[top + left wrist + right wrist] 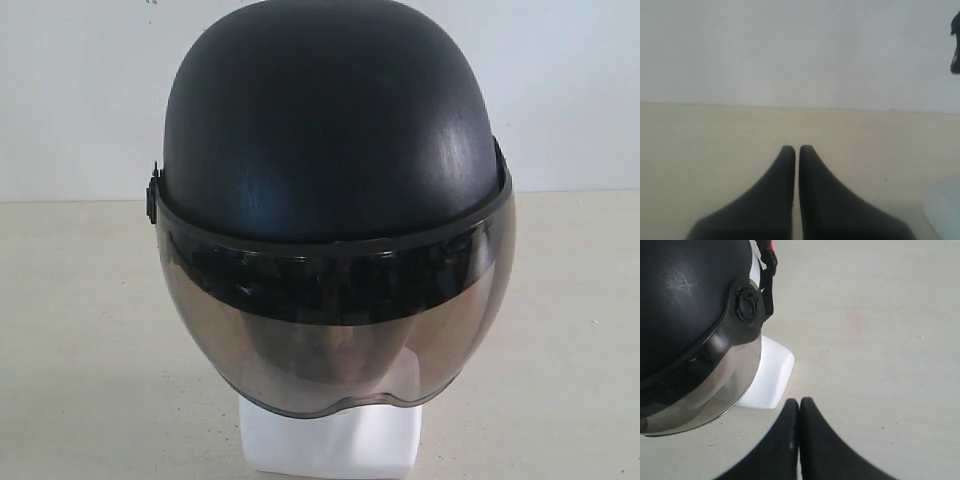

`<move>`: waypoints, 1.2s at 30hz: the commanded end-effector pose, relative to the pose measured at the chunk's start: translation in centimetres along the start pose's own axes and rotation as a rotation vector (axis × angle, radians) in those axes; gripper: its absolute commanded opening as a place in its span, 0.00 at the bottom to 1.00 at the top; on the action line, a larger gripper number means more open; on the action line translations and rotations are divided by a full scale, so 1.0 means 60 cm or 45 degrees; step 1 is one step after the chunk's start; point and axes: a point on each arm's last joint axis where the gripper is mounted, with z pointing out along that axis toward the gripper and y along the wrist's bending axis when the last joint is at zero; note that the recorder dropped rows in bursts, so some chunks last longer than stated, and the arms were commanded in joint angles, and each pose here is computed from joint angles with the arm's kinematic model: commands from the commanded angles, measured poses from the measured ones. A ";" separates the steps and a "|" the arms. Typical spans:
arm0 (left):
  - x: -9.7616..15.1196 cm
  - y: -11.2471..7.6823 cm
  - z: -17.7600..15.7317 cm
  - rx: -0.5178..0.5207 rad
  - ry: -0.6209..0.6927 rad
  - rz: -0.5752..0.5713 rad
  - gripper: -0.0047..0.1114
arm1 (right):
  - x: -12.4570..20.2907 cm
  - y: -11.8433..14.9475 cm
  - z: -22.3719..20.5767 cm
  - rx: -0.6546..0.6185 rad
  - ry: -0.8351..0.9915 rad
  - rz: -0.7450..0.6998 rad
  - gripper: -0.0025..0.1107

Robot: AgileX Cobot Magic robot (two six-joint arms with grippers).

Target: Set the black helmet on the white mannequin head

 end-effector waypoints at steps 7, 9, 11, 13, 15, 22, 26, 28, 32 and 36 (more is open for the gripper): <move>0.020 0.002 -0.001 -0.014 0.154 0.080 0.08 | 0.000 0.000 -0.004 0.006 -0.017 -0.006 0.02; 0.016 0.002 -0.001 -0.011 0.125 0.077 0.08 | 0.000 0.000 -0.004 0.006 -0.017 -0.006 0.02; 0.011 0.001 0.000 -0.008 0.083 0.077 0.08 | 0.000 0.000 -0.004 0.006 -0.017 -0.006 0.02; 0.008 0.001 0.000 -0.005 0.053 0.077 0.08 | 0.000 0.000 -0.004 0.006 -0.017 -0.006 0.02; 0.006 0.001 0.000 -0.004 0.041 0.077 0.08 | 0.000 0.000 -0.004 0.006 -0.017 -0.006 0.02; 0.006 0.001 0.000 -0.004 0.036 0.077 0.08 | 0.000 0.000 -0.004 0.006 -0.017 -0.006 0.02; 0.006 0.001 0.000 -0.004 0.036 0.077 0.08 | 0.000 0.000 -0.004 0.006 -0.017 -0.006 0.02; 0.006 0.001 0.000 -0.004 0.036 0.077 0.08 | 0.000 0.000 -0.004 0.006 -0.017 -0.006 0.02; 0.006 0.001 0.000 -0.004 0.036 0.077 0.08 | 0.000 0.000 -0.004 0.006 -0.017 -0.006 0.02; 0.006 0.001 0.000 -0.004 0.036 0.077 0.08 | -0.002 -0.001 -0.006 0.018 -0.040 -0.018 0.02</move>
